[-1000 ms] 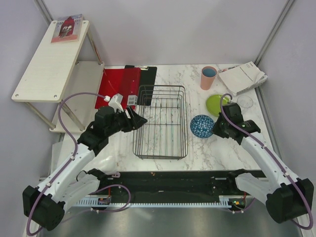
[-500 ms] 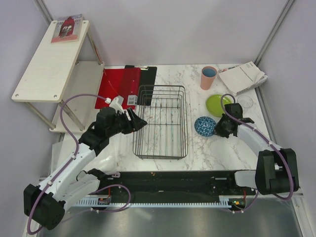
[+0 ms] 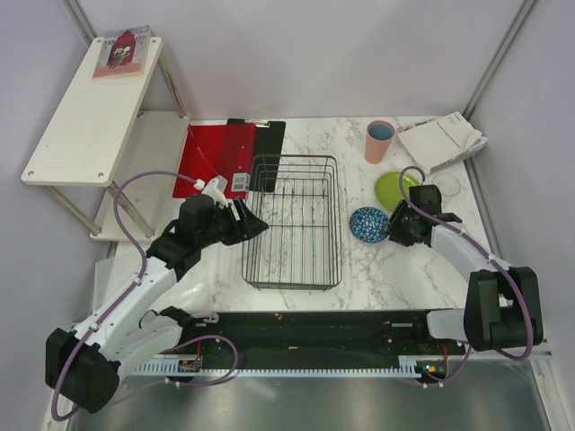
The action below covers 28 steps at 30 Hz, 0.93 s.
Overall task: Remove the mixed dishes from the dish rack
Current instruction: Place the bowl at the center of the board, then reset both arms
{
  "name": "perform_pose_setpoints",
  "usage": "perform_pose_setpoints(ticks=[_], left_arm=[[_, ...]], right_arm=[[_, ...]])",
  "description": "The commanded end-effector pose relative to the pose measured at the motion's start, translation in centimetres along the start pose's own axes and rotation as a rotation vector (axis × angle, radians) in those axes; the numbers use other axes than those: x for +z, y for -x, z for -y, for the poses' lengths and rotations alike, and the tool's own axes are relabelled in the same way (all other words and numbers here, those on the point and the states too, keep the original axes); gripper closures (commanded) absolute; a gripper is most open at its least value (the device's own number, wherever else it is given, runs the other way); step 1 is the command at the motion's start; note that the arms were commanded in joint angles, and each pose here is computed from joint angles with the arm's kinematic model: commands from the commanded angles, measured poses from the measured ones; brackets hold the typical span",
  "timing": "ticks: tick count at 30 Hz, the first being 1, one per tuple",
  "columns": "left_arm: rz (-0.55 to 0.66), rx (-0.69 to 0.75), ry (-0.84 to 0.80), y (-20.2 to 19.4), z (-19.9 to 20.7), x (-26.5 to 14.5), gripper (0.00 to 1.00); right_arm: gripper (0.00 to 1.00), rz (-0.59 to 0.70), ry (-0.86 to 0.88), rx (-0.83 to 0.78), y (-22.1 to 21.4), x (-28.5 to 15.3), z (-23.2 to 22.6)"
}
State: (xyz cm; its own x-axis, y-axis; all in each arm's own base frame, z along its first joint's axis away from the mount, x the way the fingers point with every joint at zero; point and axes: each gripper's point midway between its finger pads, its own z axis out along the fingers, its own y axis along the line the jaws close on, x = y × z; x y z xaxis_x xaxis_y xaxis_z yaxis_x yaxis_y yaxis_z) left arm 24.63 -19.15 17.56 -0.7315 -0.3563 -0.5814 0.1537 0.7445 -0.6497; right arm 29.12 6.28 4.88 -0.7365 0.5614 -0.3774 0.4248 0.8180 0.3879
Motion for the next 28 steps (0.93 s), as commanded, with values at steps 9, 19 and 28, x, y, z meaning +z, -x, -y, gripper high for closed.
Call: perform_pose_setpoints(ticks=[9,19,28], left_arm=[[-0.029,0.017,0.008,0.2,0.4,0.0,0.19],[0.005,0.08,0.074,1.8,0.0,-0.7,0.01],[-0.034,0.058,0.132,1.2,-0.9,-0.5,0.03]], right_arm=[[0.4,0.254,0.273,-0.073,4.6,-11.2,-6.1],[0.02,0.548,0.584,-0.266,5.3,-20.9,-13.5],[0.02,0.519,0.628,-0.428,2.0,-19.1,-18.8]])
